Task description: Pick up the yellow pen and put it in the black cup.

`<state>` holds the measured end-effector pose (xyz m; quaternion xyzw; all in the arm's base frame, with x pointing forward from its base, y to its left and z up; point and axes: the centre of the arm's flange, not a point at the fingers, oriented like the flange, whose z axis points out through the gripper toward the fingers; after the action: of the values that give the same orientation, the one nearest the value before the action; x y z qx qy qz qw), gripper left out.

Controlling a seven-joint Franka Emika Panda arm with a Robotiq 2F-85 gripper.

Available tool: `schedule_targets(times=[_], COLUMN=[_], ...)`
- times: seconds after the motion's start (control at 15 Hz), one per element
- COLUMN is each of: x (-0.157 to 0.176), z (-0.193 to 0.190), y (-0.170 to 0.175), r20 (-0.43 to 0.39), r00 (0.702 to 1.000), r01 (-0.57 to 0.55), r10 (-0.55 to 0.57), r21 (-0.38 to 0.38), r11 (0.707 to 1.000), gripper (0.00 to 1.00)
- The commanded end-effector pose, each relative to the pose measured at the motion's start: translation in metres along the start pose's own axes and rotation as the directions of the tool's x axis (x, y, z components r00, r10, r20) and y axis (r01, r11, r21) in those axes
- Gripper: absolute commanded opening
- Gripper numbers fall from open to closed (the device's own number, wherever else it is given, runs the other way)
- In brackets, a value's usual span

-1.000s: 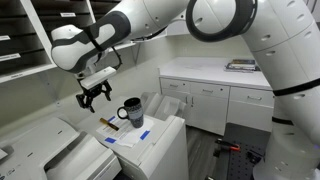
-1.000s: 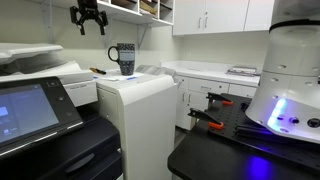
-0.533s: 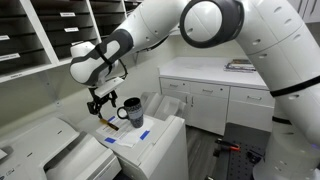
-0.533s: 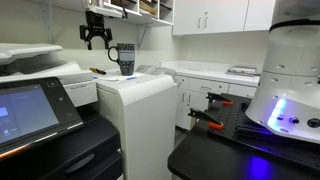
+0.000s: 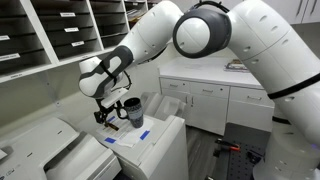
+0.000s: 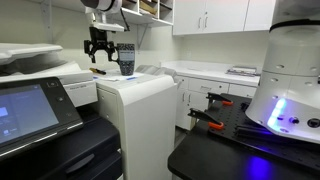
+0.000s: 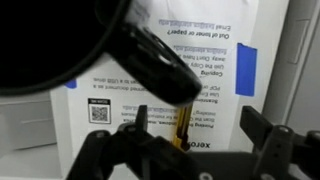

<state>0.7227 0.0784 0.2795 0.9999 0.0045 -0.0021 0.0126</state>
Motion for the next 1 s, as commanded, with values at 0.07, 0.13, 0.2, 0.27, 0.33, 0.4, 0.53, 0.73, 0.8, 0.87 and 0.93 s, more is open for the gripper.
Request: schedule_targets(times=[0.07, 0.13, 0.2, 0.27, 0.33, 0.4, 0.53, 0.73, 0.8, 0.87, 0.93], x=[0.016, 0.017, 0.018, 0.019, 0.021, 0.022, 0.025, 0.036, 0.041, 0.045, 0.051], z=[0.023, 0.029, 0.034, 0.04, 0.044, 0.049, 0.053, 0.049, 0.047, 0.046, 0.044], y=[0.002, 0.002, 0.003, 0.004, 0.005, 0.006, 0.008, 0.012, 0.013, 0.015, 0.015], r20=[0.018, 0.026, 0.033, 0.044, 0.047, 0.052, 0.051, 0.032, 0.023, 0.017, 0.01], r00=[1.0, 1.0, 0.999, 0.999, 0.999, 0.999, 0.999, 0.999, 0.999, 0.999, 0.999], r01=[0.011, 0.009, 0.006, 0.004, -0.001, -0.004, -0.015, -0.024, -0.028, -0.032, -0.035], r10=[-0.011, -0.009, -0.007, -0.004, 0.001, 0.003, 0.015, 0.024, 0.028, 0.032, 0.035], r21=[0.015, 0.016, 0.014, 0.013, 0.006, 0.005, -0.001, -0.001, -0.004, -0.005, -0.006], r11=[1.0, 1.0, 1.0, 1.0, 1.0, 1.0, 1.0, 1.0, 1.0, 0.999, 0.999], gripper=[1.0, 1.0, 1.0, 0.96, 0.92, 0.85, 0.78, 0.96, 1.0, 1.0, 1.0])
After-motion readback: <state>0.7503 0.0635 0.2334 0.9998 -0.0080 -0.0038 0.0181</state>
